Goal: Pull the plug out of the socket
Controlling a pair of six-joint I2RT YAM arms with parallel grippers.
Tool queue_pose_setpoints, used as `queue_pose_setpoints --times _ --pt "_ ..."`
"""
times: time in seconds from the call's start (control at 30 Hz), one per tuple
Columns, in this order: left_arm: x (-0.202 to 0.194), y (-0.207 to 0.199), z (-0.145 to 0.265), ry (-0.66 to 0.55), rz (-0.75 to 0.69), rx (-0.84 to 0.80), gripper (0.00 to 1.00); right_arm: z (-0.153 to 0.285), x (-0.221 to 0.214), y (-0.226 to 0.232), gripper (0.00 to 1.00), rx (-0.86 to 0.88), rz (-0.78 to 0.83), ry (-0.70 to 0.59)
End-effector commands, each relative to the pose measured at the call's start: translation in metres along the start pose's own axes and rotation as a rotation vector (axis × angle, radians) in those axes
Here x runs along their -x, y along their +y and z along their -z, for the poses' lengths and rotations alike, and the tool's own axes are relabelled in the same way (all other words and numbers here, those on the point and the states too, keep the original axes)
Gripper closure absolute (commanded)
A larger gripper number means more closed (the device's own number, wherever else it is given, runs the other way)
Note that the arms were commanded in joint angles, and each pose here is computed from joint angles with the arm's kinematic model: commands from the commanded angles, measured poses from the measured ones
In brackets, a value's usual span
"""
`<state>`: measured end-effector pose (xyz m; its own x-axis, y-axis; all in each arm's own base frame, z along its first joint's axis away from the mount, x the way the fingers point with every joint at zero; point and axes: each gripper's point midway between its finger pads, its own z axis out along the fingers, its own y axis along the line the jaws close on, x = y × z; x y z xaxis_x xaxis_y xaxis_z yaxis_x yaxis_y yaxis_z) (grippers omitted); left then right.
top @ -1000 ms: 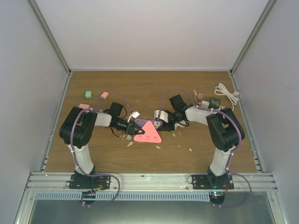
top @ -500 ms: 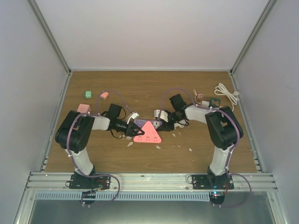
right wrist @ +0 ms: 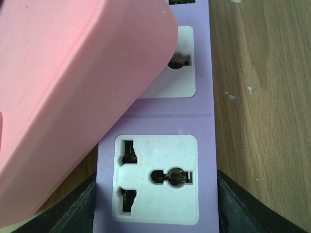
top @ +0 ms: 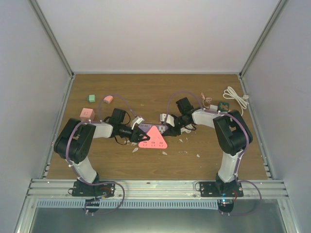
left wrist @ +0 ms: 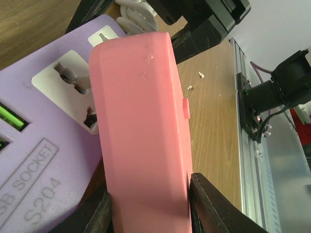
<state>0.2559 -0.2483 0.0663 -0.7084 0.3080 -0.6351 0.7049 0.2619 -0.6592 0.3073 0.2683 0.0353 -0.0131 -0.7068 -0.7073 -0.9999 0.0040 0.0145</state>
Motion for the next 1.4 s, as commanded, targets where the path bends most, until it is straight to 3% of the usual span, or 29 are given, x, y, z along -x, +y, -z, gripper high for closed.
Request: queue_pose_setpoints --times 0.0,0.17,0.53,0.9,1.13,1.37 --pt "0.034 -0.031 0.002 -0.084 -0.220 -0.164 0.91 -0.004 -0.054 -0.025 0.94 -0.121 -0.119 0.188" --pt "0.023 -0.031 0.001 -0.073 -0.083 -0.265 0.92 0.002 -0.056 -0.039 0.94 -0.214 -0.111 0.208" --pt "0.006 -0.016 -0.008 -0.023 0.167 -0.358 0.94 0.000 -0.062 -0.042 0.94 -0.231 -0.113 0.229" --pt "0.025 -0.014 0.006 -0.073 -0.021 -0.213 0.93 -0.002 -0.064 -0.035 0.92 -0.191 -0.112 0.238" --pt "0.051 -0.001 0.044 -0.169 -0.085 -0.076 0.93 0.001 -0.060 -0.031 0.70 -0.164 -0.116 0.238" --pt "0.072 0.010 0.096 -0.251 -0.149 0.077 0.93 0.005 -0.051 -0.031 0.43 -0.156 -0.122 0.217"
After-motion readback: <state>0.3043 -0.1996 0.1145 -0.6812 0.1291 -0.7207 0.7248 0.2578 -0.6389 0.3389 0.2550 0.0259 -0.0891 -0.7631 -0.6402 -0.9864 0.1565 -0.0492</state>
